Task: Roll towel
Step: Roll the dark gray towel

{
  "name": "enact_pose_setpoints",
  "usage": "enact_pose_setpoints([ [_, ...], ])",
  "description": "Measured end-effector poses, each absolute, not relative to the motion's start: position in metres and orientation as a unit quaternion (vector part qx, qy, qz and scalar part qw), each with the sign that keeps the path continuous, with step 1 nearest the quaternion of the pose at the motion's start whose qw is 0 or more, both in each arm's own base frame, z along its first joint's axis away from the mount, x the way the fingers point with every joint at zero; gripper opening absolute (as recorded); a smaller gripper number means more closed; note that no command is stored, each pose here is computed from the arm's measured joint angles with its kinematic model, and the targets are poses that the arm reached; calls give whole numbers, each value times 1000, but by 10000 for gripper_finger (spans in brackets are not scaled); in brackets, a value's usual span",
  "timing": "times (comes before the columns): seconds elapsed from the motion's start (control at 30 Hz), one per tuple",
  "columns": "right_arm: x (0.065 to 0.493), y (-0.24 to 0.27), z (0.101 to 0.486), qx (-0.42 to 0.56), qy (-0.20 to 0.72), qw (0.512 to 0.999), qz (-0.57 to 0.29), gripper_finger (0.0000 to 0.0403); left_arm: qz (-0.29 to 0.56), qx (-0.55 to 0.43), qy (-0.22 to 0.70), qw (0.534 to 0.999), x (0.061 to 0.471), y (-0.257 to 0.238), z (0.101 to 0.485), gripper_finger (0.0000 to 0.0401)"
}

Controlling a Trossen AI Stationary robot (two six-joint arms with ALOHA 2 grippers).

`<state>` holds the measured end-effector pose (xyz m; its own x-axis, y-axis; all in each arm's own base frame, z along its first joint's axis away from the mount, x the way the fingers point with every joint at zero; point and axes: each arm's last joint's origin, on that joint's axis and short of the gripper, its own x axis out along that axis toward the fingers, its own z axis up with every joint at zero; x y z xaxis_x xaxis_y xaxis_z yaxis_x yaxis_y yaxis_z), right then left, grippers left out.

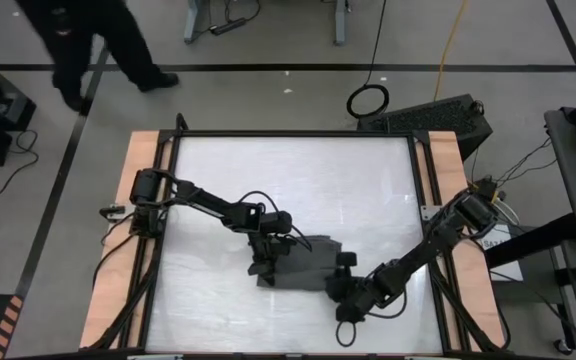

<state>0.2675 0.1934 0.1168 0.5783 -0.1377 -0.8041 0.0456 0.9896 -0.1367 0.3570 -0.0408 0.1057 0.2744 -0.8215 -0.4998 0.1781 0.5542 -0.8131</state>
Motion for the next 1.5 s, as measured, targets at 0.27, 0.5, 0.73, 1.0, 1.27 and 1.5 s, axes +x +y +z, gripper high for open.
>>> enact_pose_setpoints([
  [0.27,271,193,115,5,467,883,-43,13,-351,-278,459,767,362,-37,128,186],
  [0.5,271,194,115,52,465,882,-58,16,-319,-175,420,832,351,-31,173,205],
  [0.73,272,196,115,99,466,877,-60,12,-273,-55,408,870,326,-38,216,206],
  [1.0,278,201,118,155,445,881,-42,10,-289,59,396,870,312,-81,225,206],
  [1.27,277,202,118,196,451,869,-48,13,-273,152,399,862,306,-118,200,206],
  [1.5,277,203,119,209,452,866,-49,14,-295,161,407,850,305,-134,187,206],
])
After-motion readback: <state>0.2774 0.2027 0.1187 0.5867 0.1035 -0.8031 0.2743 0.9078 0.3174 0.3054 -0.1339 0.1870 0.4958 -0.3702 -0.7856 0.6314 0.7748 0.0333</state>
